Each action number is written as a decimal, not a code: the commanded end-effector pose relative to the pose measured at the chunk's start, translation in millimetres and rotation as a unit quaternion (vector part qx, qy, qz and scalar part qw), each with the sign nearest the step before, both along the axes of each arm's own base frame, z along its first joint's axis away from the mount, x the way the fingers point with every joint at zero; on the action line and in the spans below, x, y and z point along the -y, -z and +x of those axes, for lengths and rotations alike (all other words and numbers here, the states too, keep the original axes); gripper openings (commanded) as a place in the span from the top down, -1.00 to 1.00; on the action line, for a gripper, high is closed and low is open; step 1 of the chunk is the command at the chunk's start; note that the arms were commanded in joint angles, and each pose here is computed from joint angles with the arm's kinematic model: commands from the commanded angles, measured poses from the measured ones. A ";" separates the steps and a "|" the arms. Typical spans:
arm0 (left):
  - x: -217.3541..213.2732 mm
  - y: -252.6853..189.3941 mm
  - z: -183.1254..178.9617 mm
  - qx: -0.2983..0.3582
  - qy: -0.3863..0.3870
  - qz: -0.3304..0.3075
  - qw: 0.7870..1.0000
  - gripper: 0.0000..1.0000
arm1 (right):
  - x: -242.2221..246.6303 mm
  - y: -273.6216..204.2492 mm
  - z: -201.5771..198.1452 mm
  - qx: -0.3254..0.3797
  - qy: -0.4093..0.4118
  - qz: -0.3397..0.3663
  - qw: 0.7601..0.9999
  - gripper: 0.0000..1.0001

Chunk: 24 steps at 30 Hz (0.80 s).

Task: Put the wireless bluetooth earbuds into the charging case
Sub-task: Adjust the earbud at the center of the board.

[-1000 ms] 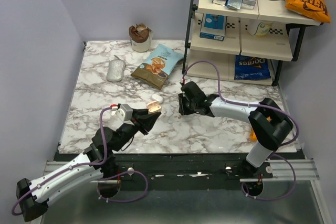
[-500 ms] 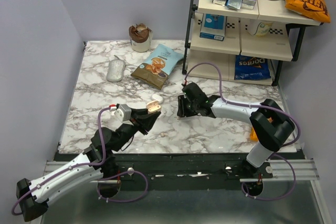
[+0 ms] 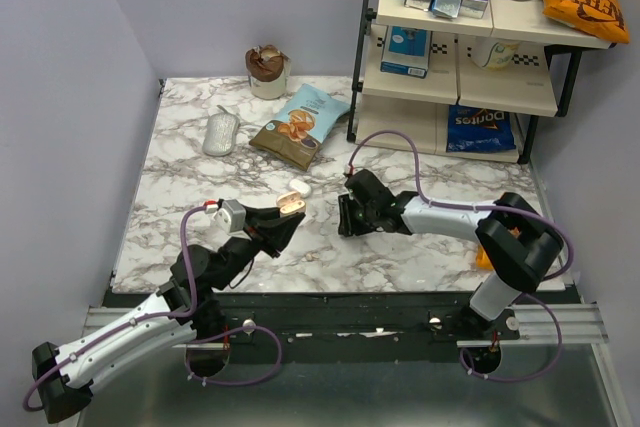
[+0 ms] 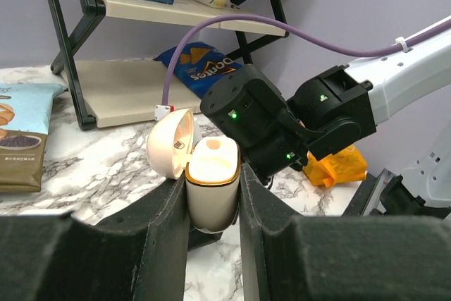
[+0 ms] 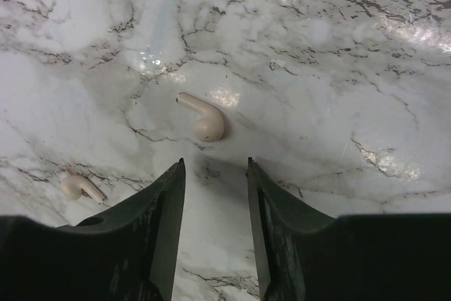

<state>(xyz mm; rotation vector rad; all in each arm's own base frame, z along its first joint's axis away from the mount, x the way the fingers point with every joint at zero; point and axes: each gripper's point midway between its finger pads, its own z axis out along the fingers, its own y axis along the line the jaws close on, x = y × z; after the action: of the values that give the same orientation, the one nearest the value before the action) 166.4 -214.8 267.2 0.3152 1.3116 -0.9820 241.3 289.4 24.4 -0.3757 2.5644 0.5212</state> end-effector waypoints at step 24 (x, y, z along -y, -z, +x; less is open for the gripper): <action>-1.5 2.0 1.0 -0.003 -0.005 -0.002 1.000 1.00 | 18.7 3.2 51.8 0.069 0.014 -0.084 0.994 0.06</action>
<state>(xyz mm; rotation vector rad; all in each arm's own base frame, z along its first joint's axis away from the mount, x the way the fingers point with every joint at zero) 166.0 -213.7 264.7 0.3128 1.3152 -0.9821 291.7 277.2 22.5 -0.3811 2.4821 0.2971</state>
